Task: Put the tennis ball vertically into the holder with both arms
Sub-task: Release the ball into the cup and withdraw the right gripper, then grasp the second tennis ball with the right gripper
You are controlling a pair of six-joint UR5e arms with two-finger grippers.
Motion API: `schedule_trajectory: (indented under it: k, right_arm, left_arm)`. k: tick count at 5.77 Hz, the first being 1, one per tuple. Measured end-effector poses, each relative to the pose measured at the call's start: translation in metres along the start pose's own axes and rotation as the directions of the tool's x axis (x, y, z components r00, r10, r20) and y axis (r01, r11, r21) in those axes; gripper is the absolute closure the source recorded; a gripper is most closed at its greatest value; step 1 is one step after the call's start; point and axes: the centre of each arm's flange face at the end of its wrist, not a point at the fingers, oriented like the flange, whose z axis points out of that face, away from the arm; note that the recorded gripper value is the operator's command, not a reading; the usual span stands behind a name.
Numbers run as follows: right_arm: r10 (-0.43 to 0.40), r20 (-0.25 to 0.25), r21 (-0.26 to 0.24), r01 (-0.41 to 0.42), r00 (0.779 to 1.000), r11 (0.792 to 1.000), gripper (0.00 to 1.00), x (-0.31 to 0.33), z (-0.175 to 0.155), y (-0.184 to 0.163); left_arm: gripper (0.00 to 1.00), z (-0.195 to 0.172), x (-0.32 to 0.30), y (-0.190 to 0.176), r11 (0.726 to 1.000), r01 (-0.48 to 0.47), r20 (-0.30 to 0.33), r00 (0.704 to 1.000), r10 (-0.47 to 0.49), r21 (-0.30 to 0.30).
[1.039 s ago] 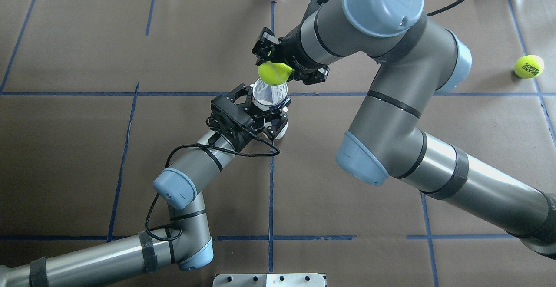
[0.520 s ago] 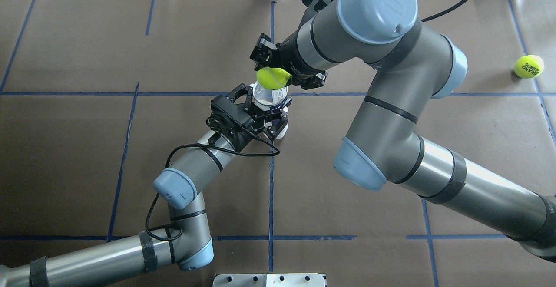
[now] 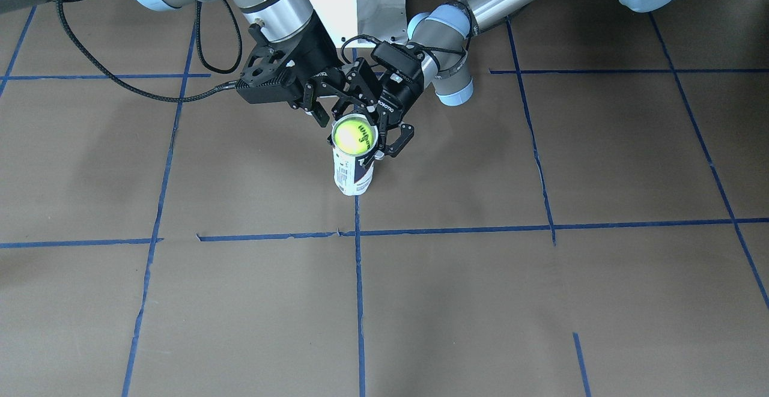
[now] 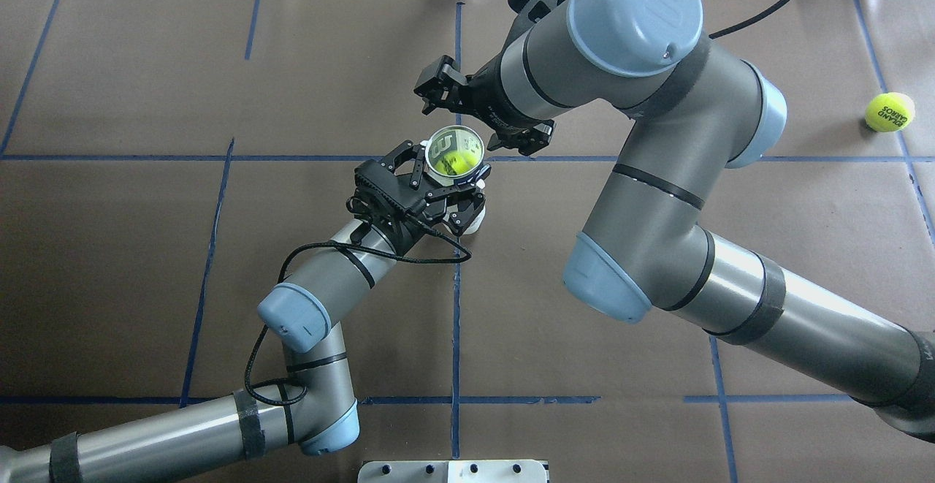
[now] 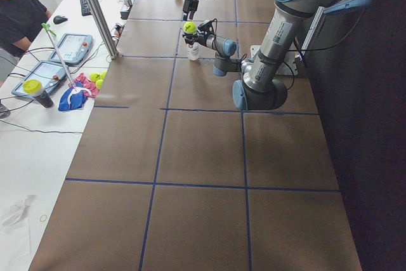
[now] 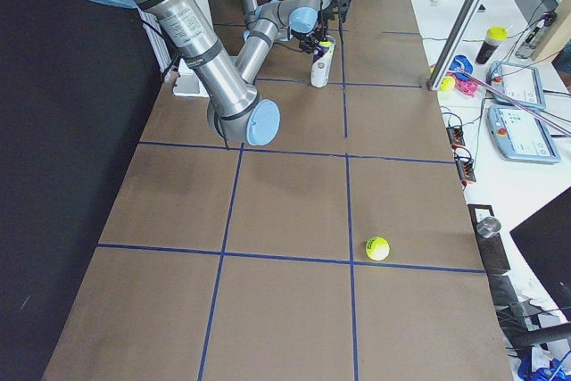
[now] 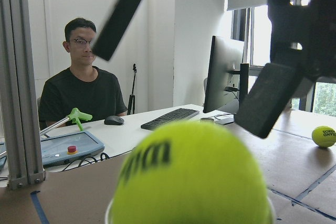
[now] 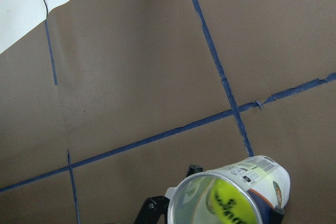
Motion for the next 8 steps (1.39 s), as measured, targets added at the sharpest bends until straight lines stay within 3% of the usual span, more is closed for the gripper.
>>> schedule_trajectory:
  k: [1,3,5,6,8]
  right_arm:
    - [-0.005,-0.007,-0.003,0.005,1.0,1.0,0.0,0.008,-0.002,-0.008]
    - [-0.114,-0.087,-0.01,0.114,0.99,0.993,0.0,0.083,-0.022,-0.086]
    - [-0.303,-0.228,-0.036,0.302,0.925,0.952,0.0,0.224,-0.063,-0.199]
    - [-0.348,-0.308,-0.059,0.348,0.885,0.936,0.0,0.297,-0.079,-0.26]
    - [-0.394,-0.416,-0.135,0.373,0.82,0.918,0.0,0.431,-0.106,-0.358]
  left_arm:
    - [0.22,0.0,0.0,0.0,1.0,0.001,0.0,1.0,-0.001,0.001]
    - [0.19,0.0,0.0,-0.001,1.0,0.0,0.001,1.0,0.0,0.002]
    - [0.19,0.0,0.0,-0.001,1.0,-0.001,0.001,1.0,0.001,0.003]
    - [0.18,0.0,0.0,-0.002,1.0,-0.001,0.0,1.0,0.001,0.003]
    - [0.14,0.0,0.001,-0.003,1.0,0.003,-0.001,1.0,-0.003,0.005]
